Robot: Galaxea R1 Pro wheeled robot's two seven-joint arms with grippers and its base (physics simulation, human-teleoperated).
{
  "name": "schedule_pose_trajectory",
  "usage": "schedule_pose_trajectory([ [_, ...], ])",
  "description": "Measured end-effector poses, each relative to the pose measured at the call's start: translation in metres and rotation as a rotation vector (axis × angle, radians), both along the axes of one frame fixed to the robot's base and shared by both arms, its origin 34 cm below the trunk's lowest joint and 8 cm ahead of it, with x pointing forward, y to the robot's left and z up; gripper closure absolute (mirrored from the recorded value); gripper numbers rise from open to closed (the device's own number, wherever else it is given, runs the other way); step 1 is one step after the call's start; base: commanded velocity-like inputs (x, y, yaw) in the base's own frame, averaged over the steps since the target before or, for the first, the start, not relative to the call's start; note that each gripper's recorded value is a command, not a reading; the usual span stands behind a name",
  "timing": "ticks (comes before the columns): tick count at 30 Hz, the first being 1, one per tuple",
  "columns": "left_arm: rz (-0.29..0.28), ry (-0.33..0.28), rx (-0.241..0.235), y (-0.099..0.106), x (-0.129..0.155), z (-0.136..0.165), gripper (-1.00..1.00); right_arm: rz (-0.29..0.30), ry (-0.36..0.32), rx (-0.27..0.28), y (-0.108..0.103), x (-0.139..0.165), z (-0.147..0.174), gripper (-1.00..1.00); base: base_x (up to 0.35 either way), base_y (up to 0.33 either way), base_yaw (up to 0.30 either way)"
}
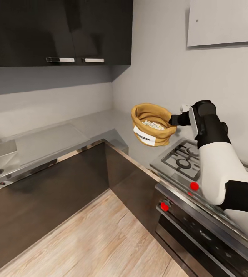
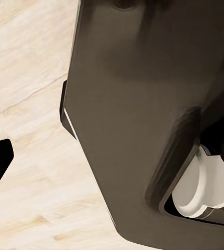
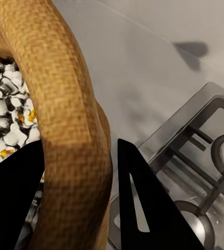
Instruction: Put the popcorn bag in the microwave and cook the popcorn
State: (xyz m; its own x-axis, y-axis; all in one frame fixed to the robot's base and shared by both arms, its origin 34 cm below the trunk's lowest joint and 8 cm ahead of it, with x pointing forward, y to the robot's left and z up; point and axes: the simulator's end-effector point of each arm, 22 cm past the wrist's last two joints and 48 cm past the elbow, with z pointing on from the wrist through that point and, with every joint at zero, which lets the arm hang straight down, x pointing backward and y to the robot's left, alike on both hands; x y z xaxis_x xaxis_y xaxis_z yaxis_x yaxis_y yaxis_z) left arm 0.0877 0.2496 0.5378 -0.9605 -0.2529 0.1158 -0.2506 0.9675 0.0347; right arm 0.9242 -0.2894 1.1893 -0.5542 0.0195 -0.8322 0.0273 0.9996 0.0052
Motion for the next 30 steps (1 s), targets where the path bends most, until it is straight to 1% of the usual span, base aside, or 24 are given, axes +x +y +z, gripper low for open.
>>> schedule_pose_trajectory([
  [9,0.000,-0.014,0.000,0.000,0.006,-0.001,-1.00,-0.012,-0.023,-0.006,-0.005,-0.004,0.015,1.00,0.000,0.000,0.000],
  [17,0.002,-0.027,0.003,0.001,0.010,-0.001,-1.00,-0.012,-0.034,-0.008,-0.004,-0.008,0.024,1.00,0.000,0.000,0.000],
  [22,0.001,-0.035,0.004,0.002,0.014,-0.001,-1.00,-0.011,-0.029,-0.008,-0.004,-0.011,0.022,1.00,0.000,0.000,0.000],
  [30,0.002,-0.047,0.006,0.003,0.018,-0.002,-1.00,-0.015,-0.049,-0.011,-0.006,-0.015,0.035,1.00,0.000,0.000,0.000],
])
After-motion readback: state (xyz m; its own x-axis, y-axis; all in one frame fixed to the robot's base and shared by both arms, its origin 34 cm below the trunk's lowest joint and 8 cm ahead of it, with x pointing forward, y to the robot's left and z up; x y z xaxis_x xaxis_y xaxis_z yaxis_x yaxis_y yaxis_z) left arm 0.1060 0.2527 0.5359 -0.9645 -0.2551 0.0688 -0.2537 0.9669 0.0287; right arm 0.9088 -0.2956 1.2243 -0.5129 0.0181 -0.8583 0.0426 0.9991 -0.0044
